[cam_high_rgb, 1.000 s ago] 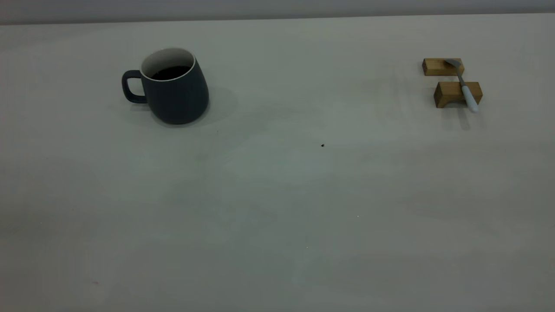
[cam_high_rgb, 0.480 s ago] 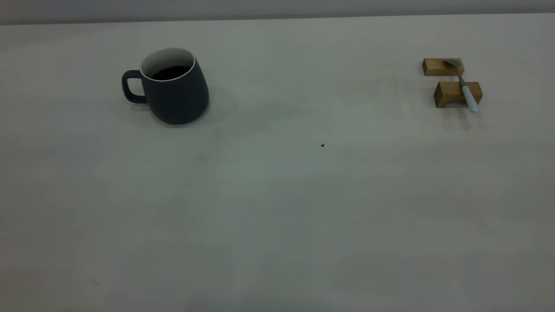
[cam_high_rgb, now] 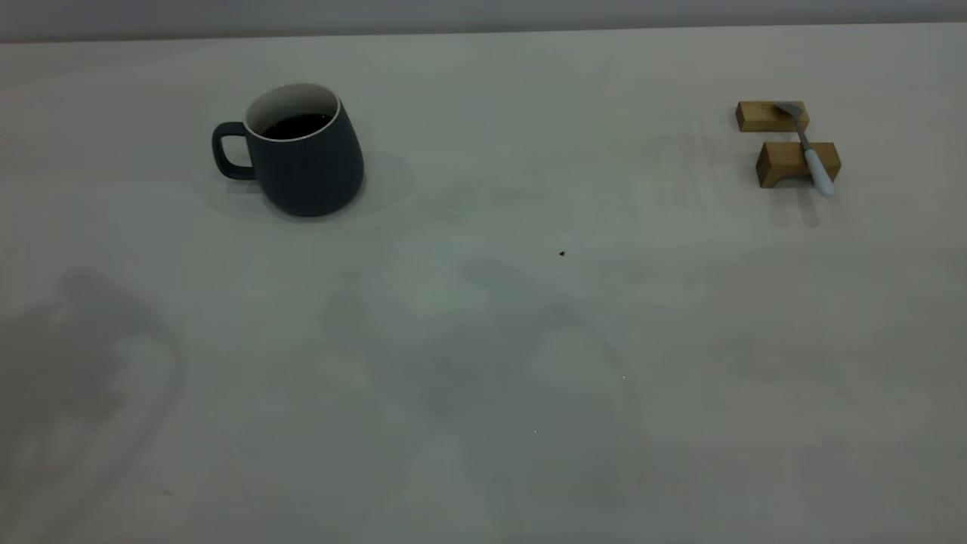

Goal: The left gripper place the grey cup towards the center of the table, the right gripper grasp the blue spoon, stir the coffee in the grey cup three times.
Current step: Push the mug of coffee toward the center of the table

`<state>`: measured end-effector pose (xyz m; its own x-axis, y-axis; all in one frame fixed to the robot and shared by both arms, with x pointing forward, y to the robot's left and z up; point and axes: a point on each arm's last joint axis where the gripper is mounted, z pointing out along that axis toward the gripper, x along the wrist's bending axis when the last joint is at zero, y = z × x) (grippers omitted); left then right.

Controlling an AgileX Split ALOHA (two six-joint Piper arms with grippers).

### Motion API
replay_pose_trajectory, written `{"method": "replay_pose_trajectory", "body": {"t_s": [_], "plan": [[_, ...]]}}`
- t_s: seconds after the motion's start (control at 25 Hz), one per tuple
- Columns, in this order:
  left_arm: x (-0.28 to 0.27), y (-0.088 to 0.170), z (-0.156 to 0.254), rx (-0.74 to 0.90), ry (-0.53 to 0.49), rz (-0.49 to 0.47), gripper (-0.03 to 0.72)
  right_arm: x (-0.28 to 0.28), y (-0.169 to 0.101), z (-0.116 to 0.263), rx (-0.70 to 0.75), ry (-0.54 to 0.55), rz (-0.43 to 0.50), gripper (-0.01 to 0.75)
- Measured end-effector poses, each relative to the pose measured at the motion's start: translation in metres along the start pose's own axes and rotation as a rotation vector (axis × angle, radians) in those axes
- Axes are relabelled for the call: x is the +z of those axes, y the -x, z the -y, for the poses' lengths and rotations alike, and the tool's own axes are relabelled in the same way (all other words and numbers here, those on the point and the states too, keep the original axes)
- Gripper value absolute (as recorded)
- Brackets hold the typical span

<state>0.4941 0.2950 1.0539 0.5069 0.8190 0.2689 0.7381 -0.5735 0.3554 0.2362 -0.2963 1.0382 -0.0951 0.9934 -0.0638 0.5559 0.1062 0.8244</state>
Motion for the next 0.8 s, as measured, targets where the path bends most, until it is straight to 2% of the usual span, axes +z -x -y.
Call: {"method": "replay_pose_trajectory", "body": {"t_s": [0.36, 0.68, 0.8], "plan": [[0.100, -0.023, -0.051, 0.276, -0.122, 0.110, 0.635, 0.000, 0.000, 0.000, 0.000, 0.000, 0.000, 0.240], [0.187, -0.011, -0.083, 0.559, -0.166, 0.212, 0.620, 0.000, 0.000, 0.000, 0.000, 0.000, 0.000, 0.240], [0.213, -0.008, -0.092, 0.643, -0.172, 0.220, 0.610, 0.000, 0.000, 0.000, 0.000, 0.000, 0.000, 0.240]]}}
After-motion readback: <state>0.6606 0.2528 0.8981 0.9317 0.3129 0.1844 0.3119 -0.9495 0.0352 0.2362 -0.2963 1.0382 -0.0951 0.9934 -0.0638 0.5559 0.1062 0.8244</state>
